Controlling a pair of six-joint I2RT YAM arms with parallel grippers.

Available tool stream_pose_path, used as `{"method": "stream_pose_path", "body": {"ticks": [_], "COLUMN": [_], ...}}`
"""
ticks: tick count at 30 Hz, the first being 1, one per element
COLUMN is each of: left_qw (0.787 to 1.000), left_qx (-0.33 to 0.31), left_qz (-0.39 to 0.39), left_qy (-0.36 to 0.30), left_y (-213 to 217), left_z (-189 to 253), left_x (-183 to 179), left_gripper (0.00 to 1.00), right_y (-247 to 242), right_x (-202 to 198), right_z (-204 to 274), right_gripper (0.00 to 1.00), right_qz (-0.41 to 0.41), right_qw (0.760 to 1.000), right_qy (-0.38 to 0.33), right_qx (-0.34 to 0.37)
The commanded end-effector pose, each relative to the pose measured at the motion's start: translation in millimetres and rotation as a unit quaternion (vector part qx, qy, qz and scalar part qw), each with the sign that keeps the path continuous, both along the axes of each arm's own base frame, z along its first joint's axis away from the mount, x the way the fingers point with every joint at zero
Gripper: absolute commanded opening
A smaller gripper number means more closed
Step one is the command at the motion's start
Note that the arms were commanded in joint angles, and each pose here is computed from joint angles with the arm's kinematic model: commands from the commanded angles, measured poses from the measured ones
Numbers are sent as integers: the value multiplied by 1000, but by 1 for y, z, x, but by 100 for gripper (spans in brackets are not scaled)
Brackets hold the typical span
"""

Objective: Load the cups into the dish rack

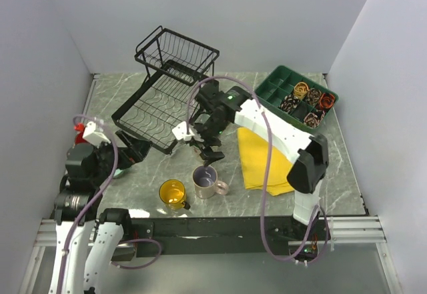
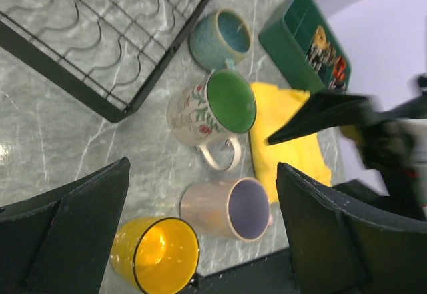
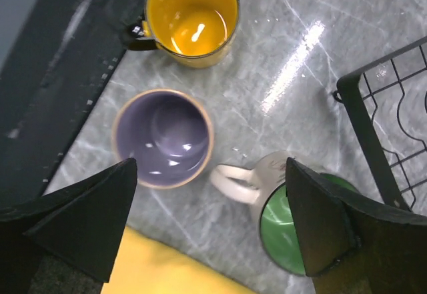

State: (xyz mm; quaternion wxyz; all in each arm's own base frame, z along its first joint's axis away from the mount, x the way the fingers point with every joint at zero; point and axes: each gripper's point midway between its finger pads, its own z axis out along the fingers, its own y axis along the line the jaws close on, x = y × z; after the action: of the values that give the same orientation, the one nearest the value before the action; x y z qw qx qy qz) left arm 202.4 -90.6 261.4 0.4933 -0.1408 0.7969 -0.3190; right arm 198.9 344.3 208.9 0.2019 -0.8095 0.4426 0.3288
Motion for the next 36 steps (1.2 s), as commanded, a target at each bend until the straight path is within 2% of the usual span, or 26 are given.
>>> {"method": "stream_pose_path", "body": {"ticks": [1, 8, 18, 29, 32, 33, 36], "left_qw": [998, 998, 997, 997, 998, 997, 998], "left_qx": [-14, -7, 2, 1, -2, -3, -12], "left_qz": [41, 49, 53, 52, 49, 48, 25], "left_qy": [-36, -44, -50, -51, -51, -52, -59], "left_y": [10, 14, 17, 17, 15, 15, 7], "left_z": [15, 13, 13, 12, 11, 11, 11], "left_x": [-6, -10, -15, -20, -20, -20, -21], "left_gripper": [96, 96, 96, 96, 96, 96, 96], "right_y": [20, 27, 25, 22, 21, 20, 15], "right_x": [13, 21, -10, -5, -6, -6, -10], "right_z": [-12, -47, -81, -106, -107, -108, -112], "right_gripper": [94, 77, 68, 52, 38, 30, 22], "right_qz": [9, -12, 25, 26, 27, 27, 30], "right_qw": [999, 997, 993, 987, 987, 986, 986], "right_qy": [-36, -30, -33, -82, -86, -84, -79], "right_qx": [-10, -64, -112, -138, -137, -138, -144]}}
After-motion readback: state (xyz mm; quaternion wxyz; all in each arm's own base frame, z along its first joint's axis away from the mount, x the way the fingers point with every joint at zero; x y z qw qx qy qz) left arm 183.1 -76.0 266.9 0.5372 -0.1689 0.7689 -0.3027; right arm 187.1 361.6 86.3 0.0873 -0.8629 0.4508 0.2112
